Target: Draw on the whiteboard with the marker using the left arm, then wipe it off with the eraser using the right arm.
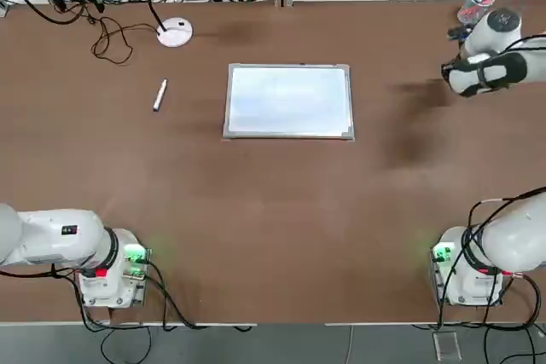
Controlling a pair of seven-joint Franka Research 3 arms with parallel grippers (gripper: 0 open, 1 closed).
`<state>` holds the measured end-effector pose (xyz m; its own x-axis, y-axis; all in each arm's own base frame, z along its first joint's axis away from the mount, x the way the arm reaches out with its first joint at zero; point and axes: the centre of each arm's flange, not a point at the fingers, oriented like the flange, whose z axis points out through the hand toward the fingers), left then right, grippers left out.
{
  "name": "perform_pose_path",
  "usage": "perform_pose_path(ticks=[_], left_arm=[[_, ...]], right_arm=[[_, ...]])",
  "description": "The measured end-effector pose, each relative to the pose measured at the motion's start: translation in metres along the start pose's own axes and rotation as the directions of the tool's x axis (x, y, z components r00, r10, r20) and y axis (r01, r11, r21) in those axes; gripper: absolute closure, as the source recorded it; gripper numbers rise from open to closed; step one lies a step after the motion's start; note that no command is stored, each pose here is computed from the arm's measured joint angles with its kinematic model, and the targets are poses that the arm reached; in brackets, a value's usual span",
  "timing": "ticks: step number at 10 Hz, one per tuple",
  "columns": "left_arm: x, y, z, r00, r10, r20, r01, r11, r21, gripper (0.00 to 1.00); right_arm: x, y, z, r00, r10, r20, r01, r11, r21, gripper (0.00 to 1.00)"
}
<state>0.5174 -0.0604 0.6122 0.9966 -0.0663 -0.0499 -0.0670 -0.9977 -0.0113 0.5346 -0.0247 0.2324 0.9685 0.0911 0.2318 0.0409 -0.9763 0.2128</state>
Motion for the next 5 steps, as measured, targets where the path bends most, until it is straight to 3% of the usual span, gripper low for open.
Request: perform_pose_path(ticks=[5], left_arm=[[0.0053, 0.0012, 0.0038, 1.0, 0.004, -0.003, -0.004, 1.0, -0.002, 0.0]], right_arm=[[-0.0037, -0.0043, 0.0154, 1.0, 0.01, 0.004, -0.01, 1.0, 0.0, 0.44]])
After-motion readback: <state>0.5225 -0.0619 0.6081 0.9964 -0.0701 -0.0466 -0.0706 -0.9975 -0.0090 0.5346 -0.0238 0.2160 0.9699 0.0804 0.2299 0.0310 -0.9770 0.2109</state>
